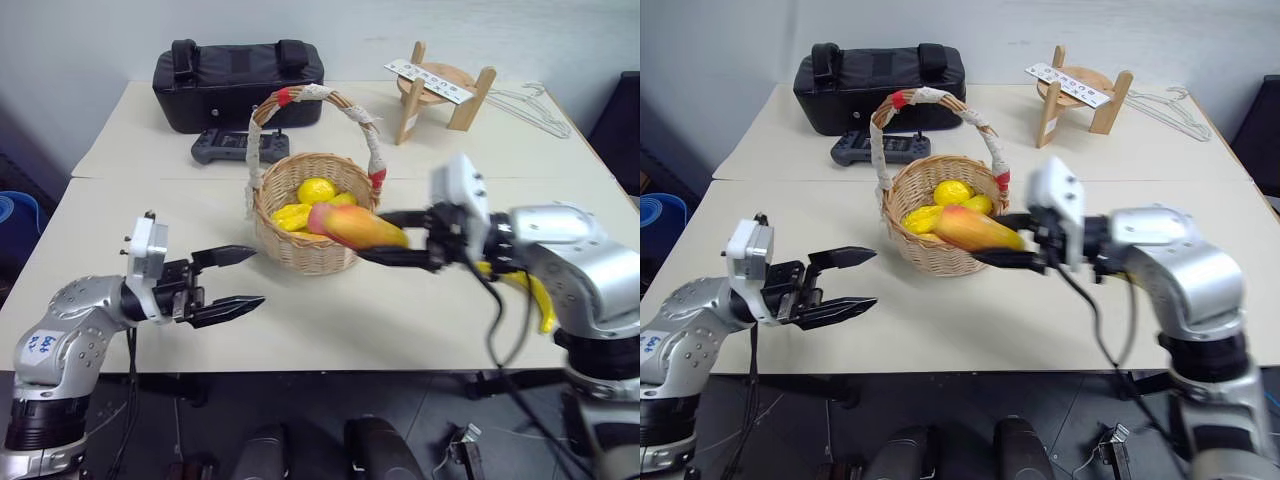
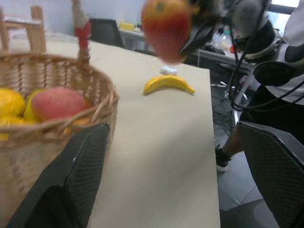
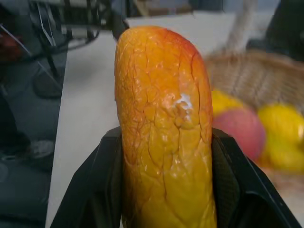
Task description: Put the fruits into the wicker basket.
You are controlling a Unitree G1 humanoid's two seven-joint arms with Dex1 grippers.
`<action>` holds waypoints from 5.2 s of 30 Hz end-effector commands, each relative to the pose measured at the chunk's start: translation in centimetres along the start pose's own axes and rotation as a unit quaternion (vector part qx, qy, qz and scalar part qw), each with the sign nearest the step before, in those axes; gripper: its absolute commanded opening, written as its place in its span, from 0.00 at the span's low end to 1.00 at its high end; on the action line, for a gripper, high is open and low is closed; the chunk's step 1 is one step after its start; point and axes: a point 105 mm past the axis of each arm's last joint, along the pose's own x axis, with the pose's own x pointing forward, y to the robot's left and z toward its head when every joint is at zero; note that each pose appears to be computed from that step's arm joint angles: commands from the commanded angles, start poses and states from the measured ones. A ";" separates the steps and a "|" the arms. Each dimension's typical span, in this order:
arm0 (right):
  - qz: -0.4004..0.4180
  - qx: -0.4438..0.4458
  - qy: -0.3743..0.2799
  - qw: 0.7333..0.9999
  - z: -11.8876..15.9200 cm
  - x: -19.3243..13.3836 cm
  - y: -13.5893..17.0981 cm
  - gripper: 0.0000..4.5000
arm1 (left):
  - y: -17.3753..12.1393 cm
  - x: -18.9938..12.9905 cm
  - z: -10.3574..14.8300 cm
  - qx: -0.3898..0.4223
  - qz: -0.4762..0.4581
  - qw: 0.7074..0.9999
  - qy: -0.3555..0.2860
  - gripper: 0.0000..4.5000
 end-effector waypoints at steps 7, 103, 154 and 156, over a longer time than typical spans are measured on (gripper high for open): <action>-0.176 -0.039 0.055 0.982 -0.8 4.8 -6.1 0.41 | 0.3 -0.5 1.5 0.017 0.033 0.999 -0.033 1.00; -0.222 0.185 0.010 0.957 -2.5 -0.3 -3.8 0.14 | 1.5 -0.8 2.7 0.066 0.094 0.992 -0.056 1.00; -0.030 0.020 -0.055 0.998 -2.9 -2.9 -8.6 0.00 | 0.1 0.8 2.7 0.063 0.060 0.995 -0.054 1.00; -0.051 0.017 -0.064 0.997 -2.3 -4.3 -8.2 0.00 | 0.2 1.2 2.7 0.062 0.055 0.995 -0.056 1.00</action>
